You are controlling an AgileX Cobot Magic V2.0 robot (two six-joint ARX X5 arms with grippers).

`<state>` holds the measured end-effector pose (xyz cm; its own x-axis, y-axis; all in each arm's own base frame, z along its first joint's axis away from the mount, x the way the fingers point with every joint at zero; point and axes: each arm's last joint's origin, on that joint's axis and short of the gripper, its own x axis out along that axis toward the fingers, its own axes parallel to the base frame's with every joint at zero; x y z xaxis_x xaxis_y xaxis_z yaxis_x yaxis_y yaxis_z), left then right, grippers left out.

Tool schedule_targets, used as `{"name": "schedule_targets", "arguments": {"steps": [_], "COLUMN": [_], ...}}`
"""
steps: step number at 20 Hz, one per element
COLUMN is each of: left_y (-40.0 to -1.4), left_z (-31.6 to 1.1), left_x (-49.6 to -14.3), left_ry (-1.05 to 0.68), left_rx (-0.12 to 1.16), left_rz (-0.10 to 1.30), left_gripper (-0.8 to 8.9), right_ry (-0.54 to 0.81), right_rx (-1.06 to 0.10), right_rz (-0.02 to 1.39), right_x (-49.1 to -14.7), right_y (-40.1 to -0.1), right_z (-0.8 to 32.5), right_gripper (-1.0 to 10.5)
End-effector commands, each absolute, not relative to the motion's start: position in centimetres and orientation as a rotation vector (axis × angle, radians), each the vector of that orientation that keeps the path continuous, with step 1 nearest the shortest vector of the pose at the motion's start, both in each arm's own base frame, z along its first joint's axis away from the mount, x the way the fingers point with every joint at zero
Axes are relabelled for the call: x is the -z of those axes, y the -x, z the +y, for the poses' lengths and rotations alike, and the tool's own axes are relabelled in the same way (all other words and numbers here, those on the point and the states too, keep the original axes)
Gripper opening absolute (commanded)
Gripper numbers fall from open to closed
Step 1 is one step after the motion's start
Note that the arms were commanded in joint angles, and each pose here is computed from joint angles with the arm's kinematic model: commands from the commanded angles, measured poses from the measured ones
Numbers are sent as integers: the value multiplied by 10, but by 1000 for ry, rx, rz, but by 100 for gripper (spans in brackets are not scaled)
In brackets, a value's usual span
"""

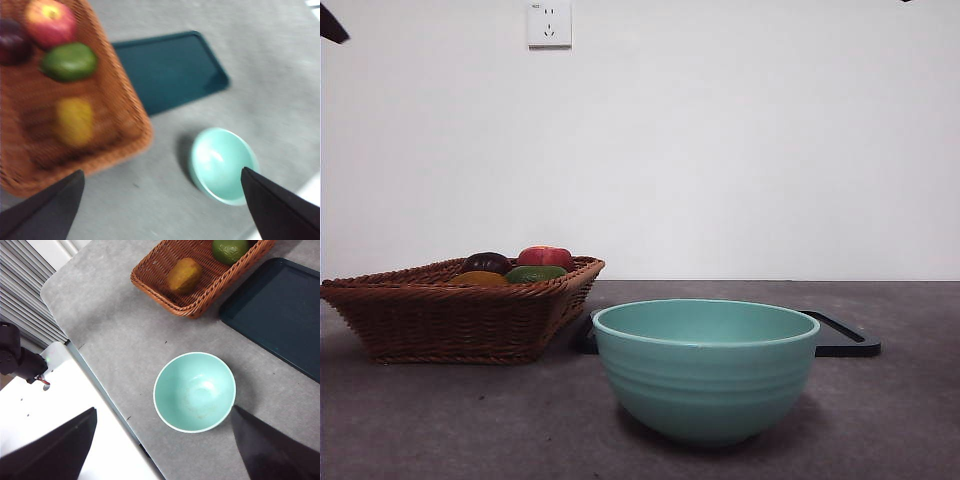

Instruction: Pick up the wifruite, put it on the bowl, pick up the plate, put it on desk

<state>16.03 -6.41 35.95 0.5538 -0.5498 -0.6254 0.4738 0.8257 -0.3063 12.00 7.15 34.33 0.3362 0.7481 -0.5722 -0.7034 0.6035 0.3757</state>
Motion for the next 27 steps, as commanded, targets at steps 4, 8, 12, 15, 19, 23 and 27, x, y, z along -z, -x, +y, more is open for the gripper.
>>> {"name": "schedule_targets", "arguments": {"steps": [4,8,12,15,19,23,27], "left_y": [-211,-247,-277,-297,-317,-330,-334], "left_z": [-91,-111,-123,-131,-139,-144,-146], "left_x": [-361,-336,-303,-276,-245,-220,-210], "left_ry": [-3,-95,-136,-176,-201,-219,-229], "left_rx": [527,449,396,376,349,329,318], "left_rz": [832,916,996,1046,1087,1131,1151], "left_gripper": [496,496,496,496,496,496,454], "right_ry": [-69,-69,-69,-69,-69,-69,-69], "right_rx": [-953,-952,-953,-952,-952,-952,-952], "right_rz": [772,772,772,772,771,772,771], "right_x": [-348,-348,-348,-348,-348,-348,-348], "right_y": [-120,-120,-120,-120,-120,-120,-120], "right_z": [73,73,73,73,73,73,73], "right_gripper": [428,428,428,428,428,428,428]}}
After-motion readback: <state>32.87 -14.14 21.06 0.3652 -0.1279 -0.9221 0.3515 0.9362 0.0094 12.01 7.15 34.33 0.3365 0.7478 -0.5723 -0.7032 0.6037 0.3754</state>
